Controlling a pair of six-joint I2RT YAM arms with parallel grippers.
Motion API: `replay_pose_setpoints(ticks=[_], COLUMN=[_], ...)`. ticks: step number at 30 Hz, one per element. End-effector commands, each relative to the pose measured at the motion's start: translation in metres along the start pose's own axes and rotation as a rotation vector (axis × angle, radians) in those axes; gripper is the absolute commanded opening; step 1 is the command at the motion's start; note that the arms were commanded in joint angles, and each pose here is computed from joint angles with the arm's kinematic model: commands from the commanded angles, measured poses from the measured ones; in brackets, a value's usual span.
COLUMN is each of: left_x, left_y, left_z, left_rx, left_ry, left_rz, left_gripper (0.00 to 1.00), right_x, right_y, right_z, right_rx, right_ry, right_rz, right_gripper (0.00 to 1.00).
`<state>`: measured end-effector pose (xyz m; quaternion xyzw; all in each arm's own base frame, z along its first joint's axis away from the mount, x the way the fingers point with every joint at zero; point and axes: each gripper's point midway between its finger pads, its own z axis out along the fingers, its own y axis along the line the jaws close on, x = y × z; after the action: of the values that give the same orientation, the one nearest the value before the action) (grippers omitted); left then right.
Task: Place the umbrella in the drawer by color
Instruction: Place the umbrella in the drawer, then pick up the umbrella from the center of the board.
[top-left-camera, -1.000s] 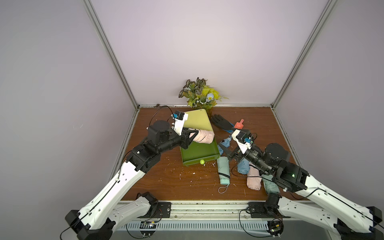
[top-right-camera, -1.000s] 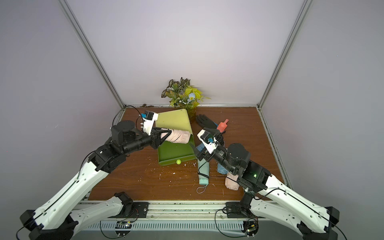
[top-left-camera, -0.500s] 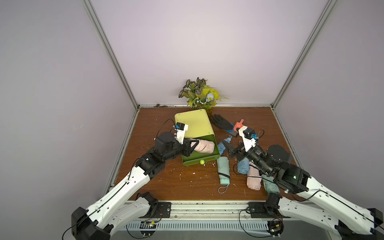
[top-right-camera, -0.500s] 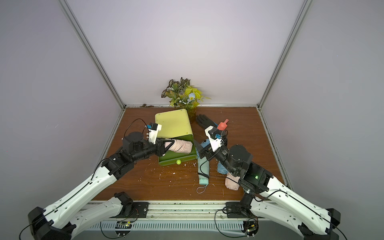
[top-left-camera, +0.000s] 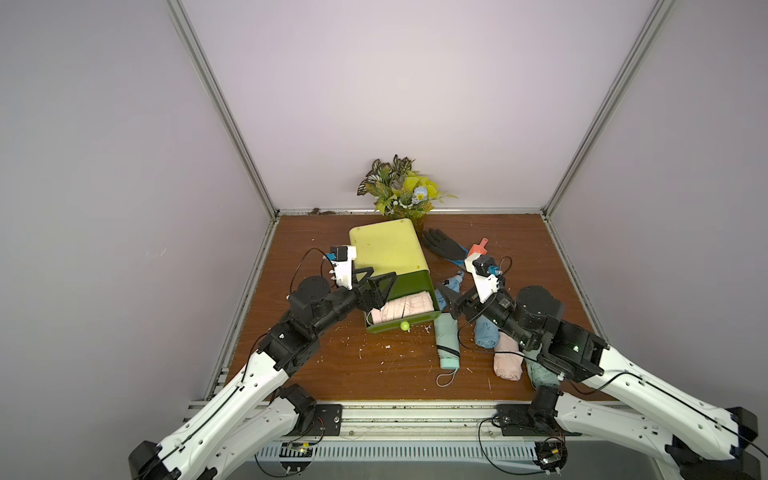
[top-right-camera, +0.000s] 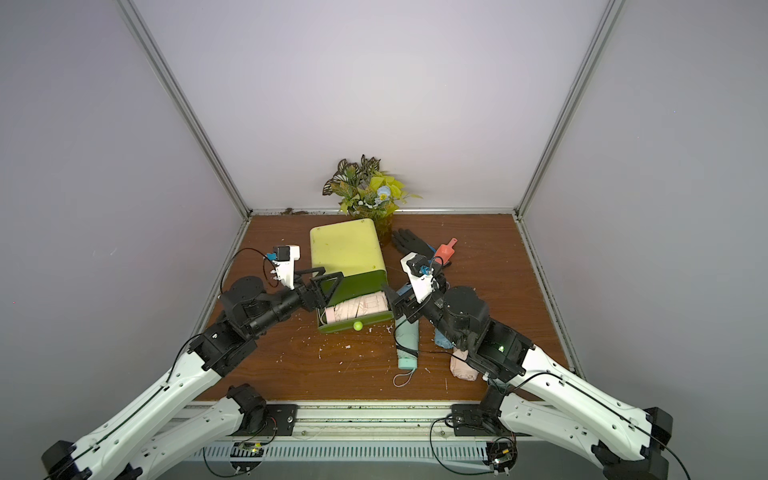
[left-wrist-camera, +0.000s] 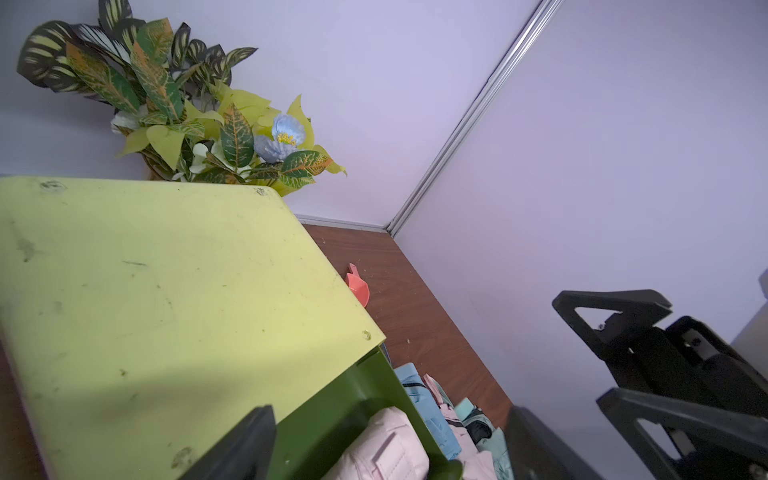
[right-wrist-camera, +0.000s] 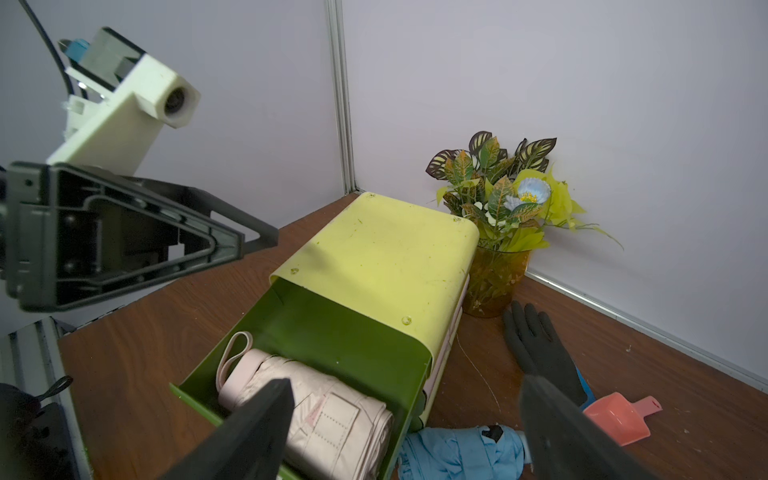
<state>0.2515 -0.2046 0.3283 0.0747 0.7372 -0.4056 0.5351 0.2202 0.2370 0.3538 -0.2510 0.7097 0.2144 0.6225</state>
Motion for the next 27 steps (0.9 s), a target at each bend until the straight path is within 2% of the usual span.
replay_pose_setpoints(ticks=[1,6,11,14,20,24,27], left_x=[-0.026,-0.038,-0.042,-0.035,-0.011,-0.001,0.004], left_y=[-0.008,-0.005,-0.003,0.002,0.023,0.026,0.025], left_z=[-0.011,-0.025,-0.046,-0.057,-0.07,-0.073,-0.073], left_rx=[-0.031,-0.093,-0.125,-0.139,-0.189,-0.188,-0.17], left_ry=[-0.053,-0.065,-0.093,-0.091,-0.081,-0.062,-0.051], left_rz=[0.057,0.118,0.204,0.257,0.308,0.322,0.326], left_gripper=[0.92,0.93,1.0,1.0,1.0,1.0,1.0], right_x=[-0.018,0.001,0.054,0.085,0.164,0.235,0.261], right_y=[-0.006,-0.015,-0.049,-0.066,-0.065,-0.075,-0.077], right_z=[-0.007,-0.009,-0.022,-0.04,-0.071,-0.097,-0.107], right_rx=[0.022,0.079,0.288,0.39,0.395,0.534,0.609], right_ry=[-0.027,0.056,0.232,0.305,0.374,0.521,0.609], right_rz=[0.051,0.095,0.147,0.195,0.491,0.613,0.65], right_gripper=[0.92,0.92,0.92,0.91,0.87,0.85,0.85])
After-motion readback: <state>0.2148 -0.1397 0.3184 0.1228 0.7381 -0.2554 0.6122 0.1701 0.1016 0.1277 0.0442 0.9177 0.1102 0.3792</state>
